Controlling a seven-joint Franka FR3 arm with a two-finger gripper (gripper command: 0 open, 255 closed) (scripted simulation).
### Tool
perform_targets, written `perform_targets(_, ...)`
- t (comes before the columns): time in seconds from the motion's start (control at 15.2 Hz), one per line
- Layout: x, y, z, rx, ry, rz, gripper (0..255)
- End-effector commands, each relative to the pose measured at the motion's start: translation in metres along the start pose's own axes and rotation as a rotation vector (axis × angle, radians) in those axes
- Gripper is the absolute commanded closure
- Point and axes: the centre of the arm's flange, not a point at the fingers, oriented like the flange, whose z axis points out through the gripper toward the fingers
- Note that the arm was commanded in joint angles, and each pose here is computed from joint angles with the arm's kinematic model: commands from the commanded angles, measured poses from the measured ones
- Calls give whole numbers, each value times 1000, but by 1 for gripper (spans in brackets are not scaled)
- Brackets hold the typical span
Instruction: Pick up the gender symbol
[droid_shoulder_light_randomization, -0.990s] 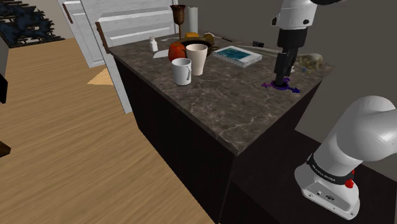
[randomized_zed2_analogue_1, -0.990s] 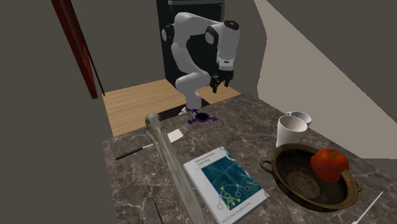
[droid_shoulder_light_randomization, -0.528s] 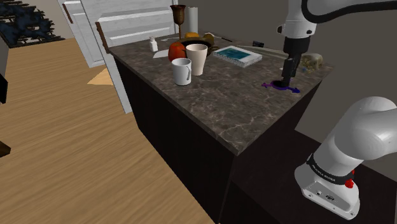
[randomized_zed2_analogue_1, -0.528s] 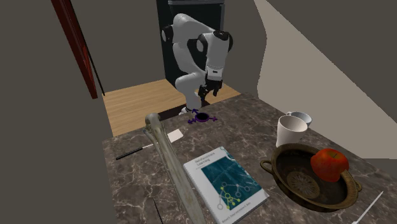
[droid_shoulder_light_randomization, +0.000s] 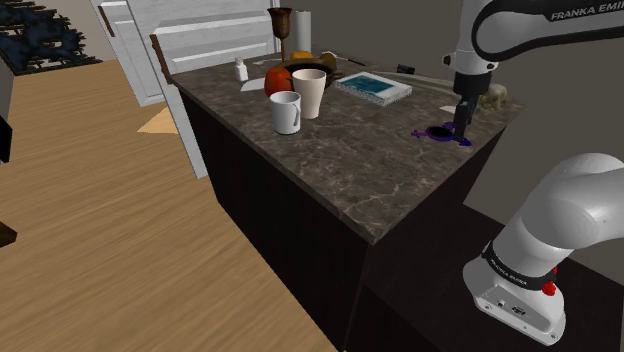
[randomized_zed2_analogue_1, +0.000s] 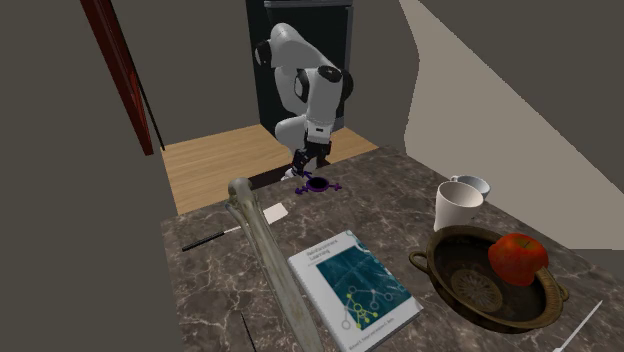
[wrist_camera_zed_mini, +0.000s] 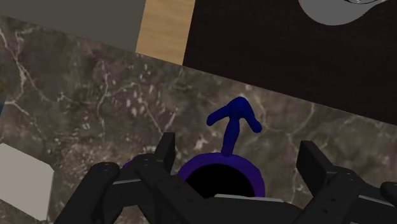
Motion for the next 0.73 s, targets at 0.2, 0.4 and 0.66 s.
perform_targets(0.2,5,-1,26,-2,0,-1,0)
perform_targets(0.4,6,0,29,-2,0,-1,255)
perform_targets(0.66,6,-1,28,-2,0,-1,255)
